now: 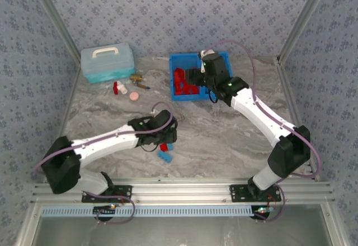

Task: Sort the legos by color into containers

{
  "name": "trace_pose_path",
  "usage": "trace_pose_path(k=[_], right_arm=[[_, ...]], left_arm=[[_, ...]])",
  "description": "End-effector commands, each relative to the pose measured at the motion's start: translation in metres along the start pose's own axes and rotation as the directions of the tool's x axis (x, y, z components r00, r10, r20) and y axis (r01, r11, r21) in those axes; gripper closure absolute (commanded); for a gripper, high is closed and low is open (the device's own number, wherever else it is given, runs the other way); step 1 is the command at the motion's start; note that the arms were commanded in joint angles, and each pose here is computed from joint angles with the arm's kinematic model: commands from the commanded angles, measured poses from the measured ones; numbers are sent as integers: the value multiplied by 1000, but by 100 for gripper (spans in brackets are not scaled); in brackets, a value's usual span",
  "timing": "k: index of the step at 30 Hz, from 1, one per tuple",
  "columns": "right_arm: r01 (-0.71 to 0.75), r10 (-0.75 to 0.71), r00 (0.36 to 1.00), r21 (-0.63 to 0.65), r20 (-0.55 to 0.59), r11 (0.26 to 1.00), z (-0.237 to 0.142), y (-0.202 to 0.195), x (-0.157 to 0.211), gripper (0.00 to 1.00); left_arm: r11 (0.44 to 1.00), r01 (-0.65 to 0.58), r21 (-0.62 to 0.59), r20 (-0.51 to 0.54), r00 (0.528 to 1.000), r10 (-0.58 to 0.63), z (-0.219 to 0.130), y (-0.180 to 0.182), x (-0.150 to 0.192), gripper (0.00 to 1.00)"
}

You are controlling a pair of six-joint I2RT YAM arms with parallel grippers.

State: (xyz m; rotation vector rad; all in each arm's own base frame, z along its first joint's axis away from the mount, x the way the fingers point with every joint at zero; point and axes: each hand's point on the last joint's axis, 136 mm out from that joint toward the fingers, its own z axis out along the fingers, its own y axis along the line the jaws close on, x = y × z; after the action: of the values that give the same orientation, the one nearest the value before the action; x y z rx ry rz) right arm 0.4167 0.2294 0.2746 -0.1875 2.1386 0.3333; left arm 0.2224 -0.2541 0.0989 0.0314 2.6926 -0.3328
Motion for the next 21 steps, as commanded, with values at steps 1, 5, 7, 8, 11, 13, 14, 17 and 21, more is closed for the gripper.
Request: trace_pose_path(k=[1, 5, 7, 8, 11, 13, 14, 17, 21], right_arm=[[-26, 26, 1000, 29, 10, 999, -9, -10, 4, 15], [-28, 27, 999, 39, 19, 999, -20, -18, 8, 11], [-31, 30, 999, 45, 16, 999, -22, -23, 12, 11], [-34, 33, 999, 48, 17, 998, -23, -25, 13, 11], [-45, 44, 999, 56, 12, 997, -25, -31, 19, 11], [-52, 51, 999, 60, 13, 997, -28, -35, 22, 11], [-55, 54, 998, 62, 16, 997, -29, -37, 23, 11], [-60, 59, 998, 69, 26, 996, -36, -42, 24, 10], [-69, 66, 997, 75, 39, 995, -41, -48, 23, 10]], left_arm=[[992, 23, -126, -18, 1000, -25, 5, 12, 3, 45], [991, 11, -133, -61, 998, -19, 17, 5, 12, 51], [990, -9, -141, -88, 996, -3, 23, 0, 17, 54], [987, -27, -158, -109, 994, 9, 26, 0, 22, 57], [981, -61, -183, -150, 988, 34, 32, -4, 34, 62], [977, -70, -202, -166, 985, 36, 36, -3, 38, 64], [974, -73, -215, -173, 984, 36, 38, -1, 40, 64], [964, -85, -252, -183, 982, 39, 42, 5, 44, 64], [956, -101, -277, -184, 982, 50, 46, 9, 46, 63]])
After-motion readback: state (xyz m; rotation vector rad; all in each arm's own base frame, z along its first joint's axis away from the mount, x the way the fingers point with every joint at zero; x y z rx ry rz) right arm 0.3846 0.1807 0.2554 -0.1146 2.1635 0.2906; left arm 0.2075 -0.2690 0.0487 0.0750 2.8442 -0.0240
